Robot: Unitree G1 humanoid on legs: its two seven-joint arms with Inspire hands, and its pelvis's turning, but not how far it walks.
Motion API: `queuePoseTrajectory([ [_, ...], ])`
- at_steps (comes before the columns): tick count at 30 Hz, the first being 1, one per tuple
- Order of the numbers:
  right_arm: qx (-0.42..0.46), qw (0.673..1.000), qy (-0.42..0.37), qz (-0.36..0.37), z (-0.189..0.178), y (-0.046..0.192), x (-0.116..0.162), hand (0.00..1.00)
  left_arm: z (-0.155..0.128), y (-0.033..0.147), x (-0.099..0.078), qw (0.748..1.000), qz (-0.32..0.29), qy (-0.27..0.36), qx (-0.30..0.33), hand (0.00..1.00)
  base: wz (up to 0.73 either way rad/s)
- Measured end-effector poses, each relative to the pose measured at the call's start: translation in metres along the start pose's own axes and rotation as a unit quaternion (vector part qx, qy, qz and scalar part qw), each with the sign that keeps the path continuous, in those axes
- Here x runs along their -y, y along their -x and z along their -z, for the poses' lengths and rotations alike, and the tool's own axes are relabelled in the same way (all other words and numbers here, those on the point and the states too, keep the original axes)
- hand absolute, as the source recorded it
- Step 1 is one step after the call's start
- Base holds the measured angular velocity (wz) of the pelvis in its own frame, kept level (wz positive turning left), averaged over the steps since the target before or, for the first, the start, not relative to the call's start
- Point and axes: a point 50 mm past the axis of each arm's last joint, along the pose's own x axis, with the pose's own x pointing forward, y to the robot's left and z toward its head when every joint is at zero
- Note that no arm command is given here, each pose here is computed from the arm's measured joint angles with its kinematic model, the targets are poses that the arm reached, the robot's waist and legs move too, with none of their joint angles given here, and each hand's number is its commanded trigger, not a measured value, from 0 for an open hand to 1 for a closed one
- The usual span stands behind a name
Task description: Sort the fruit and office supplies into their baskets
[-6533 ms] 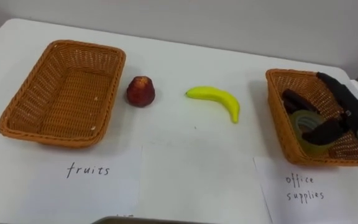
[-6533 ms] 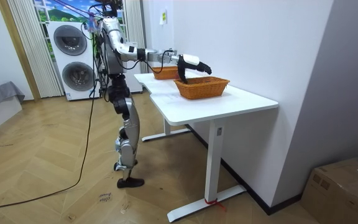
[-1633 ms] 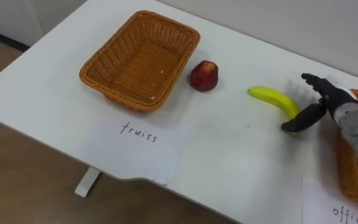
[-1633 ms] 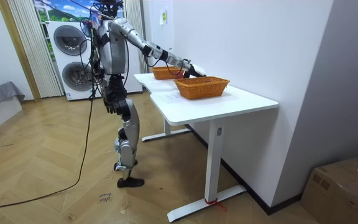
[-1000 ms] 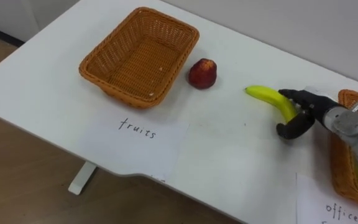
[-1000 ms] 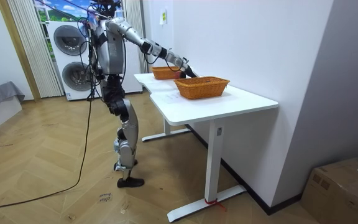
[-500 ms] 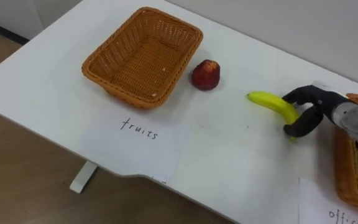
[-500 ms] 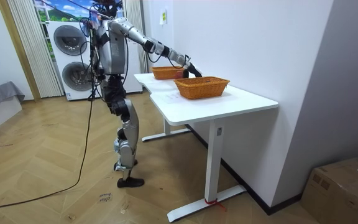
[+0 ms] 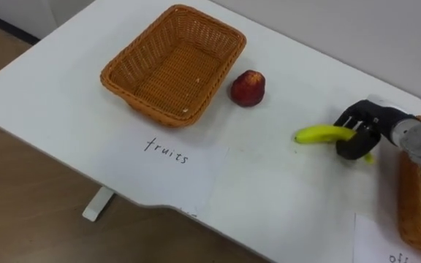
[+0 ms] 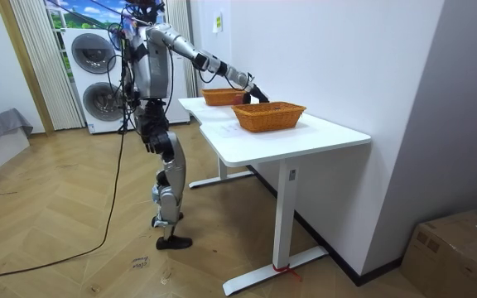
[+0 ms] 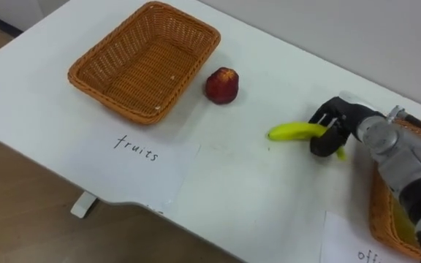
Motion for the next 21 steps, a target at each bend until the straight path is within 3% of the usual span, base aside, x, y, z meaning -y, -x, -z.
queuePoseTrajectory([
  [12, 0.037, 0.998, 0.019, -0.054, -0.013, 0.004, -0.017, 1.00, 0.010, 0.002, 0.000, 1.000, 0.011, -0.004, -0.010, 0.00, 0.00],
  [21, 0.138, 0.987, 0.073, -0.029, -0.061, 0.017, -0.009, 1.00, 0.034, 0.008, -0.004, 0.999, -0.007, 0.015, -0.042, 0.00, 0.02],
])
